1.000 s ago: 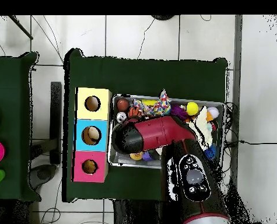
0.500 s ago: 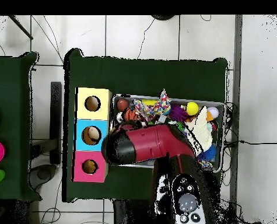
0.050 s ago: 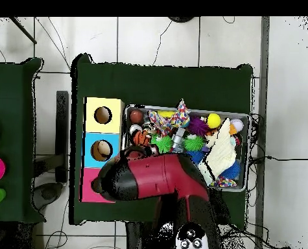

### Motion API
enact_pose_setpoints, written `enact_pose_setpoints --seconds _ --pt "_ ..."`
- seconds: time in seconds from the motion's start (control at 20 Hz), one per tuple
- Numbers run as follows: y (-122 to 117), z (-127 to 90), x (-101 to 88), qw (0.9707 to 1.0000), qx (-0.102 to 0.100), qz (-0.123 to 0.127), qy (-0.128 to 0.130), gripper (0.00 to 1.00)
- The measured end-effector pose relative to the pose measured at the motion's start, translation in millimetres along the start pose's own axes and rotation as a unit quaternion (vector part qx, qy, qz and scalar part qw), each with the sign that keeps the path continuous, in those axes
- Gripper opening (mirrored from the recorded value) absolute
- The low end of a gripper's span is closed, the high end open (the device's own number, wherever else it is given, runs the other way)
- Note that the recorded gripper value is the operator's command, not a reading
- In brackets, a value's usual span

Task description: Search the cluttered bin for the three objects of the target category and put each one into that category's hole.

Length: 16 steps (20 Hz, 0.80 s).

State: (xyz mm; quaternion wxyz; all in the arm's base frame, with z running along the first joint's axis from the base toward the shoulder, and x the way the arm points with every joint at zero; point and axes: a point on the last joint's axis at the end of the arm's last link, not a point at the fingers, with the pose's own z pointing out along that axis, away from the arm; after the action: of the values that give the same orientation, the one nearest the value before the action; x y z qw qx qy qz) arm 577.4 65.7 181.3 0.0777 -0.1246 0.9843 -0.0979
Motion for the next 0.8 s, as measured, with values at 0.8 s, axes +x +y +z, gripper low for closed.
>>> enact_pose_setpoints --seconds 0.8 --pt "39.8 -11.2 71.2 0.9981 0.013 0.021 0.056 0.00"
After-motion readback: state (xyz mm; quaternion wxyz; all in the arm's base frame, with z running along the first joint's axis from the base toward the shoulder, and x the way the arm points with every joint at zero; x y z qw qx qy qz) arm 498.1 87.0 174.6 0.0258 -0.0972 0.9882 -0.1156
